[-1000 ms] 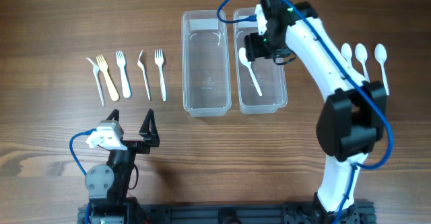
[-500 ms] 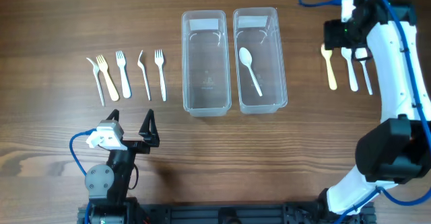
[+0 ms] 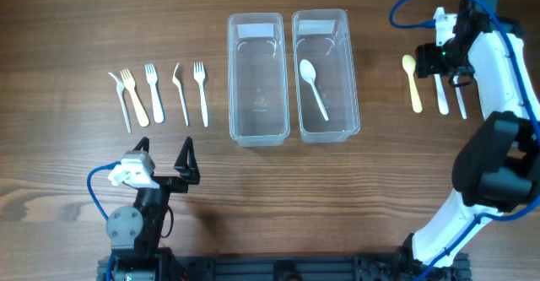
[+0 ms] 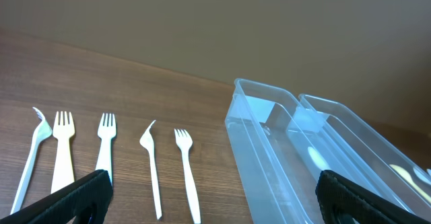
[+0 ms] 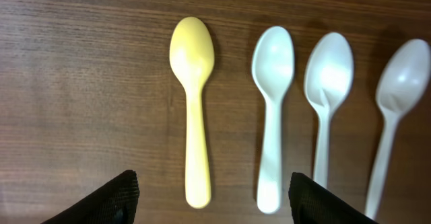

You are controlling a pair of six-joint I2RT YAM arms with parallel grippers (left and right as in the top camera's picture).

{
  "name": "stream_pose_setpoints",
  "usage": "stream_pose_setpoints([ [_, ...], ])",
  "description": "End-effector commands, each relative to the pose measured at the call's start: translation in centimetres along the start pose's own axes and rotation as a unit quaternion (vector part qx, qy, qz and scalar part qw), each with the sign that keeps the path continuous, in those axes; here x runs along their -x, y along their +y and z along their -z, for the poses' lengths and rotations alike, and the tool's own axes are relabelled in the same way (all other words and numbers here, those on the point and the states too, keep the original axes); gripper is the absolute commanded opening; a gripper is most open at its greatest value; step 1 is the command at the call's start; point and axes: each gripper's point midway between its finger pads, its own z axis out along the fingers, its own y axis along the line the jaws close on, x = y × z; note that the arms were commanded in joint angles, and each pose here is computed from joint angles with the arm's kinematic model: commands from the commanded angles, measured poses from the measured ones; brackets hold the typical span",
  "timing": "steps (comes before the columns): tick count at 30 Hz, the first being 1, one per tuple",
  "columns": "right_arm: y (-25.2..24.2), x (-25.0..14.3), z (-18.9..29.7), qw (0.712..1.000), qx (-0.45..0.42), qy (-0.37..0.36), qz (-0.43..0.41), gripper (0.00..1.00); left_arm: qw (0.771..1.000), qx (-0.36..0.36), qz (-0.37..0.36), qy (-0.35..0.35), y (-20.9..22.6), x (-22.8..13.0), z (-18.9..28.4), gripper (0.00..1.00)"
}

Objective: Pack container
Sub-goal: 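Move the right gripper back over the yellow spoon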

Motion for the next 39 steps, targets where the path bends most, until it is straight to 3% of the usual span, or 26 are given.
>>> stream_pose_setpoints([
  [1, 0.8, -0.2, -1.9, 1.000, 0.020, 0.011, 0.012, 0.72, 1.000, -0.004, 0.004, 0.000, 0.0, -0.1, 0.0, 1.00],
  [8, 2.3, -0.4, -4.4, 0.998, 0.063, 0.018, 0.010, 0.72, 1.000, -0.004, 0.004, 0.000, 0.0, -0.1, 0.0, 1.00],
  [22, 2.2, -0.2, -7.5, 0.998, 0.063, 0.018, 0.024, 0.72, 1.000, -0.004, 0.004, 0.000, 0.0, -0.1, 0.0, 1.00],
  [34, 3.1, -3.4, -10.9, 0.997, 0.065, 0.029, 0.017, 0.71, 1.000, -0.004, 0.004, 0.000, 0.0, -0.1, 0.0, 1.00],
  [39, 2.5, -3.1, -11.0, 0.998, 0.050, 0.027, -0.004, 0.45, 1.000, -0.004, 0.004, 0.000, 0.0, -0.1, 0.0, 1.00],
])
